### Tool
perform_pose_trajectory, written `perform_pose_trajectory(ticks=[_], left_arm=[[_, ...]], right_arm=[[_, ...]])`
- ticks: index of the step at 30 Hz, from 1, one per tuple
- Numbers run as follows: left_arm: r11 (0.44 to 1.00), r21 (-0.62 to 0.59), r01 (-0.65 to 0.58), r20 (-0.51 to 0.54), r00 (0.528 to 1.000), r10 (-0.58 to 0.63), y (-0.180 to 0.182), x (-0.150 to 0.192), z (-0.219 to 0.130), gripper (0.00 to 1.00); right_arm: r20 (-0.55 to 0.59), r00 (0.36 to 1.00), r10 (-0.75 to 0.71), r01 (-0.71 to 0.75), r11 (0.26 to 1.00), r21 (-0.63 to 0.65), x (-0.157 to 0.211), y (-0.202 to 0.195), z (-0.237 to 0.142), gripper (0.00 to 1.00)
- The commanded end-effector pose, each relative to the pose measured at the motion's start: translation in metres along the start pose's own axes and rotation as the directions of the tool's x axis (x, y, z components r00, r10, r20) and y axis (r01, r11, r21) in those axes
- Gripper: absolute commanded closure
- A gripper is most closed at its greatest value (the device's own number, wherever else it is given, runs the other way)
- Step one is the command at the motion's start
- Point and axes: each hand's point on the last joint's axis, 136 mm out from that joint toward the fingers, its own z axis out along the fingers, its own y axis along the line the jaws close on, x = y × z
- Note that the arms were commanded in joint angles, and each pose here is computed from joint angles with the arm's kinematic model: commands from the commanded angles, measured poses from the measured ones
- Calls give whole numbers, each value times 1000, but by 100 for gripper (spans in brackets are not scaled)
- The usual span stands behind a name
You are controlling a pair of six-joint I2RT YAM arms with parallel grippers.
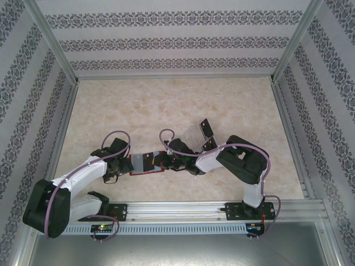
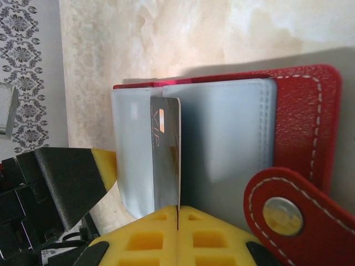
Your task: Put the credit cards into the card holder
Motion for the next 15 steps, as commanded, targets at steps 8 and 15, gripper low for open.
perform_pose_trajectory(ticks=[8,15], left_arm=[[1000,7,17,-27,999,-17,2,7,7,15],[1000,11,16,-26,1000,-16,1,6,6,15]], right_arm=[[1,999,-39,39,998,43,-1,-5,-1,100],[5,998,-62,62,995,76,-5,-7,-1,100]])
